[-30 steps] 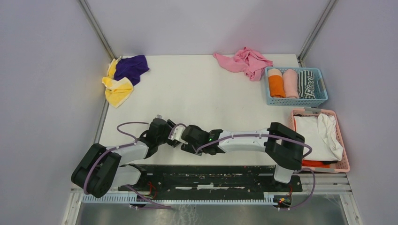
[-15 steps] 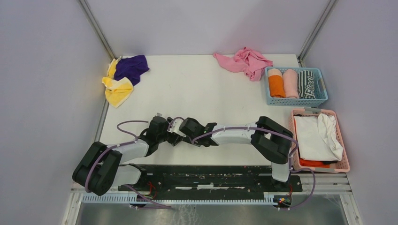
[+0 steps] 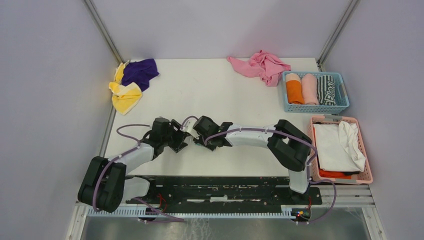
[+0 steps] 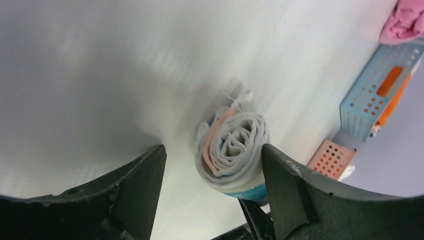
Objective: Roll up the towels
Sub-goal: Roll the towel at the center of the board.
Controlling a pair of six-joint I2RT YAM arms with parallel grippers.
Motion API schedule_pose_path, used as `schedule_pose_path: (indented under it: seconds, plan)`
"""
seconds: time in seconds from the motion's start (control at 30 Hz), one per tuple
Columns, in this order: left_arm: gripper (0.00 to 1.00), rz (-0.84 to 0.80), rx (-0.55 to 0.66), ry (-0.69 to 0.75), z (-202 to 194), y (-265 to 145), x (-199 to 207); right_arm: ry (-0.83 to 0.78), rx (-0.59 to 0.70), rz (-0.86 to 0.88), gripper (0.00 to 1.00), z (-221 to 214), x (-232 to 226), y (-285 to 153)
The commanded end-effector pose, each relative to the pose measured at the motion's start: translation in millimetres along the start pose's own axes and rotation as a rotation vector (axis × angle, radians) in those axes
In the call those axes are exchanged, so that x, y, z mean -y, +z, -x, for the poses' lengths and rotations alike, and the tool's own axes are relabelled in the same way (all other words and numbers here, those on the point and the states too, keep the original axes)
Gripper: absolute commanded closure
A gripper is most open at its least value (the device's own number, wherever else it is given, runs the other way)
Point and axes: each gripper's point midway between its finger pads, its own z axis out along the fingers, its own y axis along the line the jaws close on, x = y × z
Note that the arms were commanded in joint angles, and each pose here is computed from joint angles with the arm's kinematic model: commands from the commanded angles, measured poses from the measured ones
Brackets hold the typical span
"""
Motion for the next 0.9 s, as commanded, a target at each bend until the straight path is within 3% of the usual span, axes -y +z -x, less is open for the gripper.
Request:
schedule_pose_path:
  seconds: [0.0,0.23,0.5,0.6,0.87]
  plan:
    - [0.22,0.170,0.093,0.088,35.1,-16.6,-22.3,0.104,-0.238,0.096,0.99,-68.4,-25.9,3.4]
    - [0.21,0.202,0.180,0.187,71.9,-48.2,3.5,0.319,-0.228,0.093,0.99,-65.0,-5.7,-18.9]
    - [0.21,0.037,0.014,0.135,12.3,-33.7,8.7,0.468,-0.226,0.153,1.00,-63.2,-7.4,-15.6]
    - [0.20,-0.042,0.002,0.117,-7.5,-28.1,22.1,0.485,-0.222,0.179,0.99,-62.5,-12.3,-10.9]
    - [0.20,-0.132,0.053,0.054,-5.9,-10.5,32.0,0.513,-0.225,0.210,0.98,-63.7,-19.3,-2.0]
